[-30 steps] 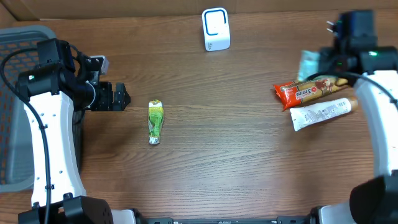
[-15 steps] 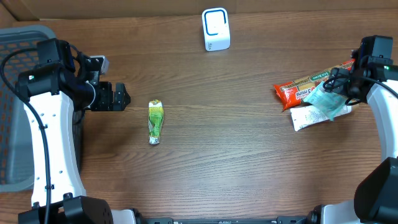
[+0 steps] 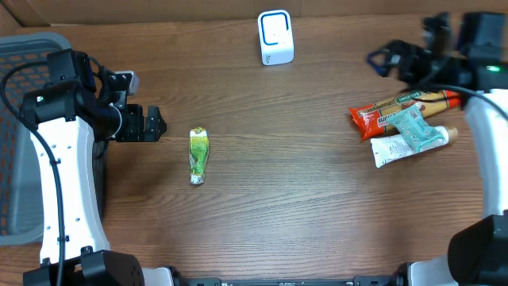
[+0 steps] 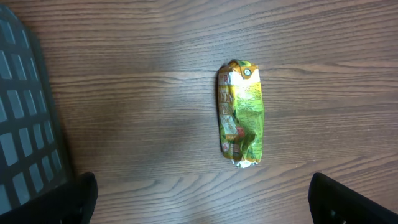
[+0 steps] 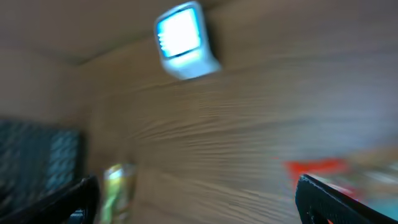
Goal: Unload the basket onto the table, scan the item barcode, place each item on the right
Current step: 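Move the right gripper left and grasp the yellow-green tea pouch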
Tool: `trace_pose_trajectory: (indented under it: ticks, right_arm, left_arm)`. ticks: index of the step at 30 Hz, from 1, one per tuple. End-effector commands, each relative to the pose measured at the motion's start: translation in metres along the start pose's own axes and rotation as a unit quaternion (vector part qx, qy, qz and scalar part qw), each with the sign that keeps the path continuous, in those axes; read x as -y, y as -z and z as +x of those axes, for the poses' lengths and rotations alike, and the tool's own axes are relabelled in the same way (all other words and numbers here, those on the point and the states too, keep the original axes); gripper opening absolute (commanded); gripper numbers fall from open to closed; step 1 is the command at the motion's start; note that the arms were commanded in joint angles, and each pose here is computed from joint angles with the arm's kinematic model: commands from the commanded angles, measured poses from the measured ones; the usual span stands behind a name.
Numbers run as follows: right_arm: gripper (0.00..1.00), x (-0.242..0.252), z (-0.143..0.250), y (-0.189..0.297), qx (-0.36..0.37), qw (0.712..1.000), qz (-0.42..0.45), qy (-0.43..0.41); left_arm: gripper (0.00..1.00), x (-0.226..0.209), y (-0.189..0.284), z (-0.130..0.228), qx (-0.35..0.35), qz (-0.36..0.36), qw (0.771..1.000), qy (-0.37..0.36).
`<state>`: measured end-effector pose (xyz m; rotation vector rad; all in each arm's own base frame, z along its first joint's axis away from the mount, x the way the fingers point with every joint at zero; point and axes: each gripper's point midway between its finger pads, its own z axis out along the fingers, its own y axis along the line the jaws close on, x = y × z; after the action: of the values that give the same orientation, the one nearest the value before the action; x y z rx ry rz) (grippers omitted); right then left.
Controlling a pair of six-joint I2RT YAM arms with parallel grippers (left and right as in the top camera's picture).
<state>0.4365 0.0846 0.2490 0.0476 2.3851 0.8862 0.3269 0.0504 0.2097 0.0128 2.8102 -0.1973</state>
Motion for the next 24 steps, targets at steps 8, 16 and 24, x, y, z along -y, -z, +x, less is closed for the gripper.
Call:
trace_pose_trajectory:
  ticks: [8, 16, 24]
  right_arm:
    - [0.97, -0.103, 0.096, -0.17, -0.106, 0.993, -0.022, 0.038]
    - [0.94, -0.146, 0.181, -0.241, -0.156, 0.98, -0.022, 0.121]
    - [0.89, -0.181, 0.248, -0.259, -0.179, 0.964, -0.019, 0.198]
  left_arm:
    - [1.0, 0.004, 0.003, -0.002, 0.008, 0.006, 1.0, -0.014]
    - [1.0, 0.004, 0.003, -0.002, 0.008, 0.006, 1.0, -0.014]
    - [1.0, 0.004, 0.003, -0.002, 0.008, 0.006, 1.0, -0.014]
